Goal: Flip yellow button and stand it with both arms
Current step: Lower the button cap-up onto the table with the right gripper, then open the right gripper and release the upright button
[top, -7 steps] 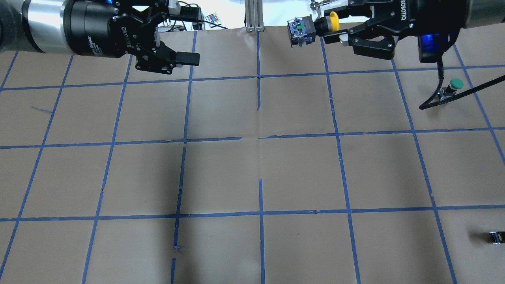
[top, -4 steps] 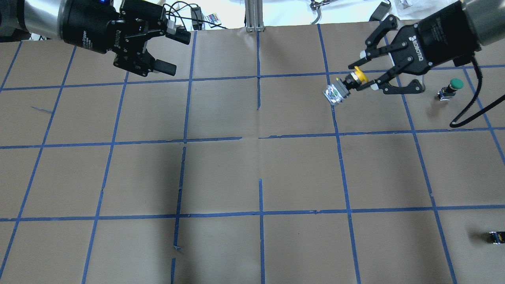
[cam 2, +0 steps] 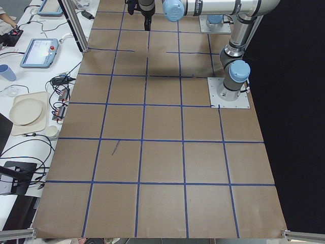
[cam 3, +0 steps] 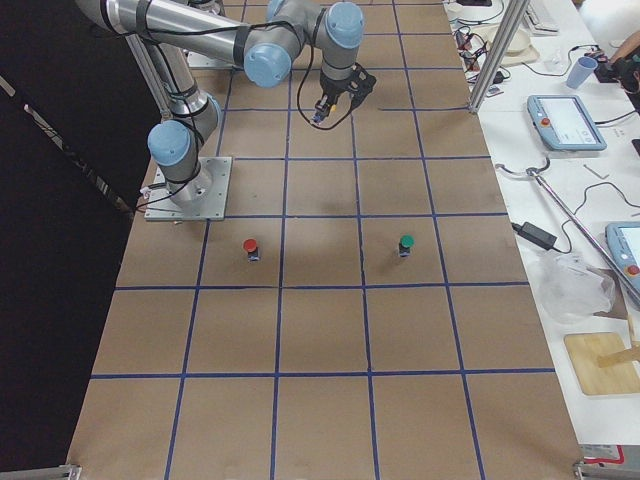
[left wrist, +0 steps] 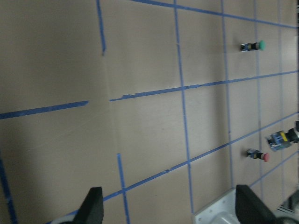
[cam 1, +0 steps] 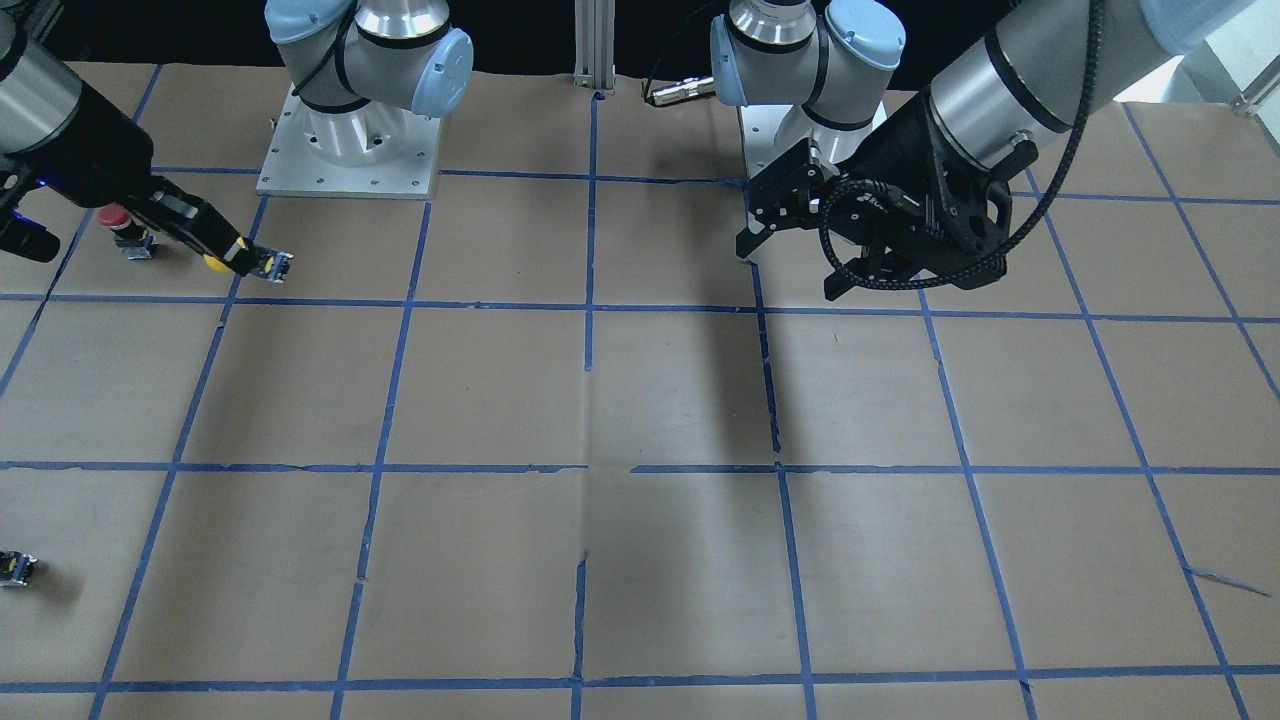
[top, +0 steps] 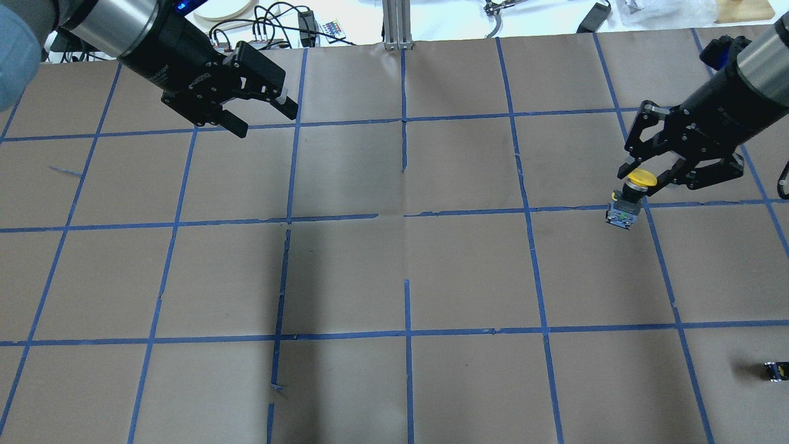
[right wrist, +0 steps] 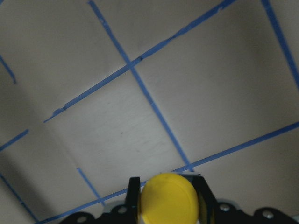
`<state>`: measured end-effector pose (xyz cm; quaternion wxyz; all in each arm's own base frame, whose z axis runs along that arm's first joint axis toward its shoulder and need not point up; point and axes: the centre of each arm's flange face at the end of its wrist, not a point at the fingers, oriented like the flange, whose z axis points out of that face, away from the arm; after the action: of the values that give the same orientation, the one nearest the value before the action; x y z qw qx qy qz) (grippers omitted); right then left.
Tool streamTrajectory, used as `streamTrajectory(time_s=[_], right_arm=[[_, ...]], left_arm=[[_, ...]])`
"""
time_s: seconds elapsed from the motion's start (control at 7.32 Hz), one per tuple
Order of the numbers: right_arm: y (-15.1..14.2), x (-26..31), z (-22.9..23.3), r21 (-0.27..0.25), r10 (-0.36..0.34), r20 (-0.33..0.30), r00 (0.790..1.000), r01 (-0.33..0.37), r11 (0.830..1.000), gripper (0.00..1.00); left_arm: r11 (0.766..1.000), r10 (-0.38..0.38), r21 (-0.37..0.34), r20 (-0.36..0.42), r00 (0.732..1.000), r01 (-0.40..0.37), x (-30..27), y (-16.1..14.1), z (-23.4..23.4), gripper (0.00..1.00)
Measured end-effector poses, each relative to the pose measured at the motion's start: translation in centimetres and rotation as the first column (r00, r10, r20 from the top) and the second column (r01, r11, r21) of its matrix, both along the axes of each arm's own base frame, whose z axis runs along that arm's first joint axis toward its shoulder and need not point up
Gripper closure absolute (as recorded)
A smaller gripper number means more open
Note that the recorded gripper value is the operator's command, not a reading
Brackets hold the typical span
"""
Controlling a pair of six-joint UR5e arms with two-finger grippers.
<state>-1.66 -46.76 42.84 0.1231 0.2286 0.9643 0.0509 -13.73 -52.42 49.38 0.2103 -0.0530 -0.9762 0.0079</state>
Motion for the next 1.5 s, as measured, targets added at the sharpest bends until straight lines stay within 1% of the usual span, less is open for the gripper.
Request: streamTrajectory(time_s=[0.14,0.27,0.41,0.55,0.68,0.96,1.09,1.23,1.5], right_arm=[[0.2,-3.3,-2.0,-0.054,0.086,-0.045,0.995,-0.088,0.995,0.88],[0.9,-7.1,-4.1,-0.109,0.164,-0.087,0.983,-0.173,0.979,0.92],[1.8,-10.2,-6.0,-0.151,0.223,-0.120,0.967,-0.240,0.959,0.92],[2.3,-12.3,-7.7,-0.173,0.263,-0.137,0.955,-0.284,0.943,0.92],[2.2,-14.1,-9.4,-0.184,0.299,-0.146,0.943,-0.323,0.928,0.92],[1.9,-19.2,-13.2,-0.203,0.363,-0.166,0.917,-0.392,0.897,0.92],[2.0,-21.9,-15.3,-0.211,0.383,-0.172,0.908,-0.413,0.886,0.92],[2.2,-24.0,-17.0,-0.220,0.397,-0.178,0.900,-0.430,0.876,0.92],[2.3,-25.4,-18.3,-0.261,0.423,-0.175,0.889,-0.456,0.851,0.92]], left_arm=[[1.000,0.018,-0.008,0.116,0.993,-0.018,-0.2,-0.3,-0.2,0.01],[0.999,0.044,-0.003,0.216,0.975,-0.045,-0.8,-0.3,-0.4,0.01],[0.999,0.053,-0.005,0.278,0.959,-0.054,-2.0,0.4,-0.3,0.01],[0.999,0.052,-0.013,0.323,0.945,-0.050,-3.1,1.2,-0.1,0.01],[0.998,0.065,-0.027,0.361,0.930,-0.059,-2.6,1.5,0.2,0.00],[0.991,0.133,-0.042,0.388,0.912,-0.126,1.2,0.6,0.9,0.00],[0.990,0.139,-0.046,0.392,0.909,-0.131,1.8,0.7,1.3,0.00],[0.992,0.126,-0.045,0.395,0.910,-0.117,1.2,1.0,1.6,0.00],[0.997,0.076,-0.041,0.397,0.914,-0.066,-1.7,1.9,2.2,0.00]])
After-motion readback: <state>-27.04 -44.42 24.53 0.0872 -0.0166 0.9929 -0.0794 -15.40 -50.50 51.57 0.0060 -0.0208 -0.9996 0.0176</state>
